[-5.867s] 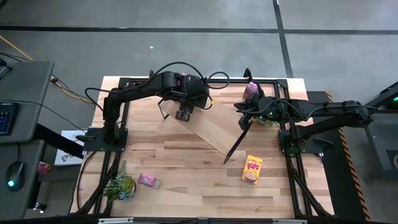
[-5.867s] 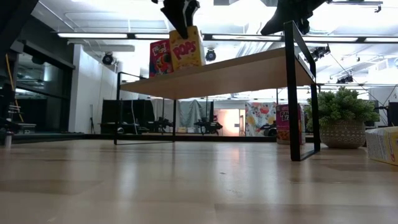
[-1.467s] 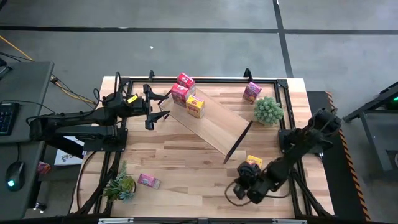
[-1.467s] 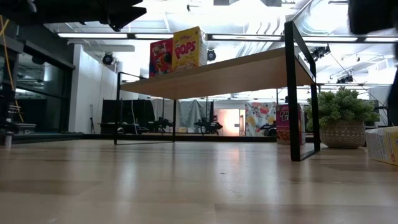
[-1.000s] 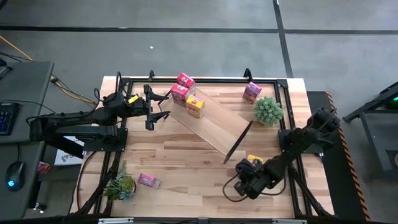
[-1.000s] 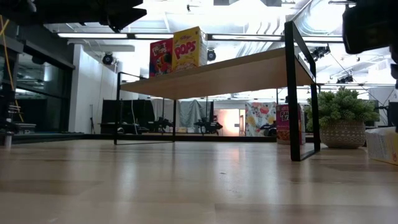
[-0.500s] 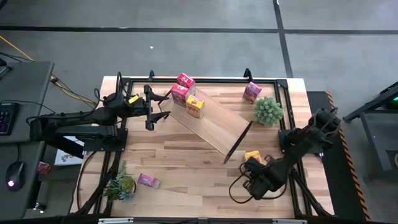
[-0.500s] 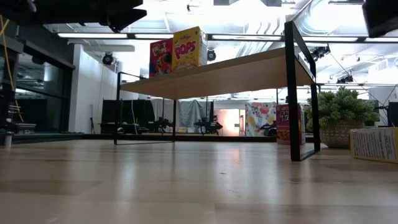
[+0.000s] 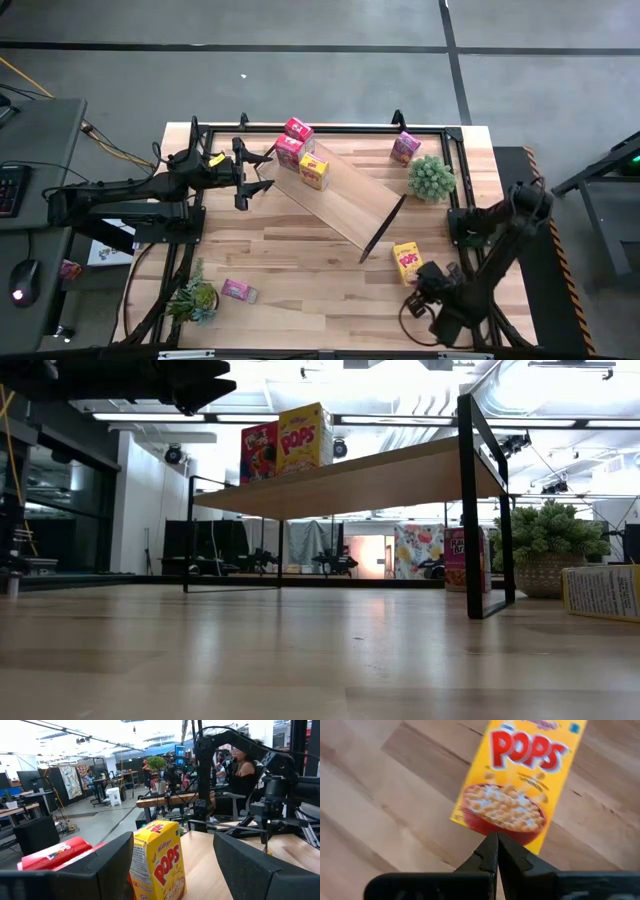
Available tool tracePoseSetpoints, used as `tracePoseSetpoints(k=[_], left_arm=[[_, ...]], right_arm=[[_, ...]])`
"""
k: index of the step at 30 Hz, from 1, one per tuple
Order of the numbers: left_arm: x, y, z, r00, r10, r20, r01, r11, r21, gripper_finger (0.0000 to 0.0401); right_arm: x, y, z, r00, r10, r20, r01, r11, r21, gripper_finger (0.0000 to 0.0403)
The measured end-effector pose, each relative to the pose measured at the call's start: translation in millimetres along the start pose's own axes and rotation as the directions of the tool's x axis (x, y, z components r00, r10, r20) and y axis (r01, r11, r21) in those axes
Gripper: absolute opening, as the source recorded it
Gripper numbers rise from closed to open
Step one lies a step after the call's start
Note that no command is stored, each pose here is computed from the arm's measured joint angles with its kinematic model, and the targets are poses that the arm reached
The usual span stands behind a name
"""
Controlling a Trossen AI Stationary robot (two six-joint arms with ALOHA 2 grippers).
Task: Stack cereal on shelf
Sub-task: Put the yellow cereal box on the shelf
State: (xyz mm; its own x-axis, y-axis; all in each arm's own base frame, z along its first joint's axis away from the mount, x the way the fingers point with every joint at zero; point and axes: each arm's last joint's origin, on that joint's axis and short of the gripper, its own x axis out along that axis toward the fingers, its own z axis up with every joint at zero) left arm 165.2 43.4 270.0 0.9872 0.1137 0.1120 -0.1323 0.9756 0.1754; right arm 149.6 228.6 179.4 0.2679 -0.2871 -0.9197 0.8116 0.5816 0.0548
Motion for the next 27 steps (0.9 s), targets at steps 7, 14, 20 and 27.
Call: tracePoseSetpoints(k=[7, 14, 20, 27], left_arm=[[0, 0, 0, 1.000, 0.000, 0.002, 0.000, 1.000, 0.001, 0.0266], [0, 0, 0, 1.000, 0.000, 0.001, 0.000, 1.000, 0.000, 0.0266], [0, 0, 0, 1.000, 0.000, 0.001, 0.000, 1.000, 0.000, 0.0266], [0, 0, 0, 1.000, 0.000, 0.001, 0.000, 1.000, -0.019, 0.0266]], right_arm=[[4, -4, -13, 0.993, 0.033, 0.117, -0.036, 0.999, 0.019, 0.0000], [6, -4, -13, 0.990, 0.031, 0.134, -0.034, 0.999, 0.015, 0.0000], [14, -2, -18, 0.990, 0.002, 0.140, -0.001, 1.000, -0.005, 0.0000], [16, -2, -19, 0.989, -0.001, 0.147, 0.003, 1.000, -0.012, 0.0000]])
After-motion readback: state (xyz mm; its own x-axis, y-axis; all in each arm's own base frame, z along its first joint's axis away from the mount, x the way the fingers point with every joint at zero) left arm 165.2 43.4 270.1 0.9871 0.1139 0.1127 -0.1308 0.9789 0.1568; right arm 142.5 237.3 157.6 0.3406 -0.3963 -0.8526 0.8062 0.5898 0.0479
